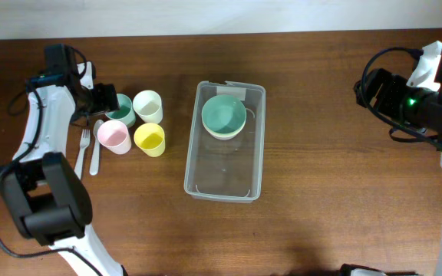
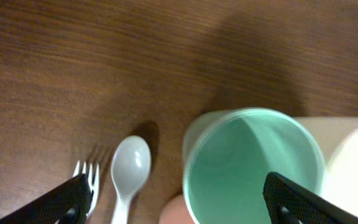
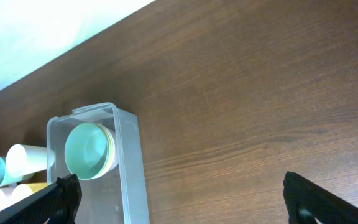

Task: Pack container
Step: 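Move the left gripper to the green cup and grasp it, then carry the green cup into the container's lower right area and release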

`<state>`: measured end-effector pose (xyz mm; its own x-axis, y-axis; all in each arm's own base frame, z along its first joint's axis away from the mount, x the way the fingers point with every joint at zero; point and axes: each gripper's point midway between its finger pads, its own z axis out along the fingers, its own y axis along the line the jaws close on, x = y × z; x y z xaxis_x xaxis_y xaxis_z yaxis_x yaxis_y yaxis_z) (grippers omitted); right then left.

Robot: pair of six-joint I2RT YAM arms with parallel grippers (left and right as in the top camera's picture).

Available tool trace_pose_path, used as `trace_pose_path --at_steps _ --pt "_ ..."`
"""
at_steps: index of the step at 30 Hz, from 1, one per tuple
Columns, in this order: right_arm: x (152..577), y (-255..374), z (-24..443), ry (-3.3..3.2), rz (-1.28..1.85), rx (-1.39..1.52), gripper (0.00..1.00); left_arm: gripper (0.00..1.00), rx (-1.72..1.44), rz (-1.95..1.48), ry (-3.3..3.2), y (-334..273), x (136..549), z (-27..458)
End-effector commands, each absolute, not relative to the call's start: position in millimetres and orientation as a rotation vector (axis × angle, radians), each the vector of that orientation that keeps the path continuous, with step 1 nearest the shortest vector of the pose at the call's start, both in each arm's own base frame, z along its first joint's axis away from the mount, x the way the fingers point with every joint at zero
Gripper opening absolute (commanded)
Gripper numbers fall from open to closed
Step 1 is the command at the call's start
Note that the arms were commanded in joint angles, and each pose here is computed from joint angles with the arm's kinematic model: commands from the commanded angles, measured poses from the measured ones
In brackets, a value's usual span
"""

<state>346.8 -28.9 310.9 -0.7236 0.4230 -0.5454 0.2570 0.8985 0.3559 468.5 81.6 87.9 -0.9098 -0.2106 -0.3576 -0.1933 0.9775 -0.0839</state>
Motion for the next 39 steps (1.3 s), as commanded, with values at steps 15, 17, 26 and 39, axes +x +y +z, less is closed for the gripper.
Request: trace_pose_path --at_steps 15,17,26,39 --pt "346.7 -32.7 315.2 2.401 0.318 0.48 0.99 0.5 -0.347 -0.088 2.76 85.4 484.3 52.0" --pt "346.6 -32.7 315.4 2.401 0.318 0.48 0.99 0.42 -0.348 -0.09 2.769 84.9 482.2 51.2" --pt "346.6 -32.7 315.4 2.401 0.318 0.48 0.99 0.01 -0.336 -0.083 2.739 87.2 492.6 77.2" --pt "346.6 -32.7 315.4 2.401 0.318 0.48 0.99 0.01 -0.078 -0.276 2.655 -10.9 463.2 265.6"
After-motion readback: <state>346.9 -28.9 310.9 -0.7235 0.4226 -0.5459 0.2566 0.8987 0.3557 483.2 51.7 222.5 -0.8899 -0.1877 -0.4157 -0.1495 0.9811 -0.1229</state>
